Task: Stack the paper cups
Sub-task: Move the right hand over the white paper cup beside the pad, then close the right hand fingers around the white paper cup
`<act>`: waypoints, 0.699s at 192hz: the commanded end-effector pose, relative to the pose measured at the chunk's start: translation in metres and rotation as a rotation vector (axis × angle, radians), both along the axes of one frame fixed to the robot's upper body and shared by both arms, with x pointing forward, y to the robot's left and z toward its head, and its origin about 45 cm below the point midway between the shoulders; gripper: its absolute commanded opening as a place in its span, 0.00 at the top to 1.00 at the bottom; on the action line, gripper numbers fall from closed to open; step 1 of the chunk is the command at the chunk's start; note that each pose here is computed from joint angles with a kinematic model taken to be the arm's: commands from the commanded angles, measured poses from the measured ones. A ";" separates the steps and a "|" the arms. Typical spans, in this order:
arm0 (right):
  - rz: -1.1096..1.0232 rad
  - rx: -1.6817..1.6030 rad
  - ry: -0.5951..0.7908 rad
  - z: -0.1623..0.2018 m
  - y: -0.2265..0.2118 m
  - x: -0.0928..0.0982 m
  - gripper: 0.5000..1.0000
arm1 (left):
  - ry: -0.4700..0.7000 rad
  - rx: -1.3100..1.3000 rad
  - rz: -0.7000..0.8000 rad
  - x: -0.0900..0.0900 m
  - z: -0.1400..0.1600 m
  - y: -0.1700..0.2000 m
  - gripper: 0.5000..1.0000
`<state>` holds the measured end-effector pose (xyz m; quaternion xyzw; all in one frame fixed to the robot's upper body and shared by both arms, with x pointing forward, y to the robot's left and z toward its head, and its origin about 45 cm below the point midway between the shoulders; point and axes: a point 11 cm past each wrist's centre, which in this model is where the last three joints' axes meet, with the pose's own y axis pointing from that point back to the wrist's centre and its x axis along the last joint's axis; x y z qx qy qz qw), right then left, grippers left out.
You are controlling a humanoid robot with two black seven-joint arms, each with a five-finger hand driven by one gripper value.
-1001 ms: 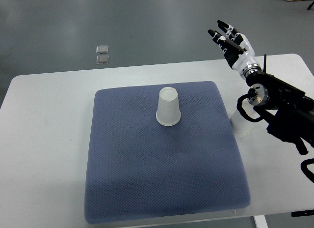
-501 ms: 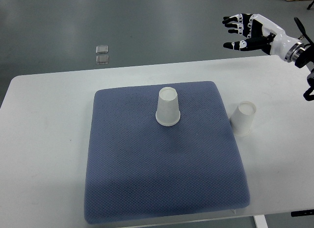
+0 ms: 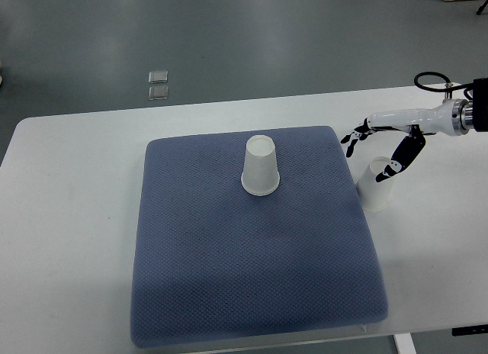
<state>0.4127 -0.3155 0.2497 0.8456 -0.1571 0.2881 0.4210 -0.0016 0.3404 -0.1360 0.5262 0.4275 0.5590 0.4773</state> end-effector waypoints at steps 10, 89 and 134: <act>0.037 -0.070 -0.050 0.001 0.002 0.004 0.18 | 0.000 0.000 0.000 0.000 0.000 0.000 0.00; 0.125 -0.227 -0.148 -0.033 -0.010 -0.009 0.18 | 0.000 0.000 0.000 0.000 0.000 0.000 0.00; 0.145 -0.237 -0.208 -0.042 -0.007 -0.010 0.19 | -0.001 0.000 0.000 0.001 0.000 0.000 0.00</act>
